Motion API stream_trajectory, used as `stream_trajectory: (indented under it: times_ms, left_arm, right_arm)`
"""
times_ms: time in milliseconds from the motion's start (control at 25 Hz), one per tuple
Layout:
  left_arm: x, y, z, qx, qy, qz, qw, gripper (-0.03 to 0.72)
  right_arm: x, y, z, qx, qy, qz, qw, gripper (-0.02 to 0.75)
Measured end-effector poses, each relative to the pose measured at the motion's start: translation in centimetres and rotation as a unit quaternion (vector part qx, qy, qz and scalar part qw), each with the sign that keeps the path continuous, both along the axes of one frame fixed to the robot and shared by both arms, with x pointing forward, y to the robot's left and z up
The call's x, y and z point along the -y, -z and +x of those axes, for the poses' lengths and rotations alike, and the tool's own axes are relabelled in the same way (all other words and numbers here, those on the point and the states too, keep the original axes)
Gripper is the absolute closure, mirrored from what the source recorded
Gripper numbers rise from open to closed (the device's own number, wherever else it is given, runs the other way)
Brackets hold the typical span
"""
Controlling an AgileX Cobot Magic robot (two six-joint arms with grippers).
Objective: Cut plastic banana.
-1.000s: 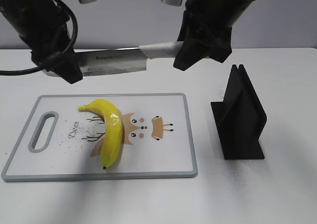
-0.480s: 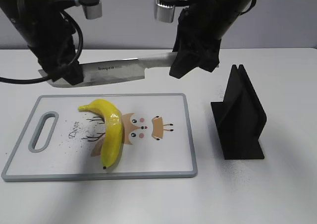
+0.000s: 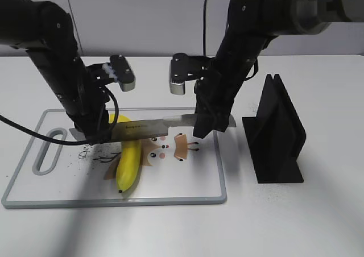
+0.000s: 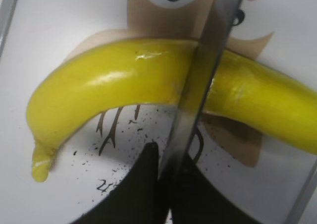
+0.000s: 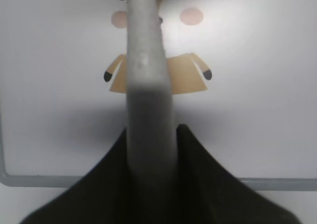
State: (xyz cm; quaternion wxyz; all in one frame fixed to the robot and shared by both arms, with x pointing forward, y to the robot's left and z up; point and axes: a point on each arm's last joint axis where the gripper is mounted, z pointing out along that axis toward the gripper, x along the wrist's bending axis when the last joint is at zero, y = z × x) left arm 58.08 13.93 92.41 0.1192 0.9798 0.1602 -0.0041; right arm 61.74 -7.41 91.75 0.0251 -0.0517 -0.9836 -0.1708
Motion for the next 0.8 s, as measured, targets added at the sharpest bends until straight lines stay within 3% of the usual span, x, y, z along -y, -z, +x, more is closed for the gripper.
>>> stream_trajectory:
  times_ms: [240, 480, 800]
  left_arm:
    - [0.1, 0.2, 0.1, -0.003, -0.001, -0.001, 1.0, 0.648]
    - [0.1, -1.0, -0.1, -0.006, 0.002, -0.002, 1.0, 0.648]
    - [0.0, -10.2, -1.0, 0.028, 0.031, -0.026, 0.999, 0.649]
  right_arm:
    - [0.1, 0.8, 0.3, -0.001, 0.0, -0.007, 1.0, 0.563]
    - [0.1, -1.3, 0.0, 0.018, -0.001, 0.002, 1.0, 0.565]
    - [0.9, -10.2, -2.1, 0.079, -0.009, 0.039, 0.996, 0.573]
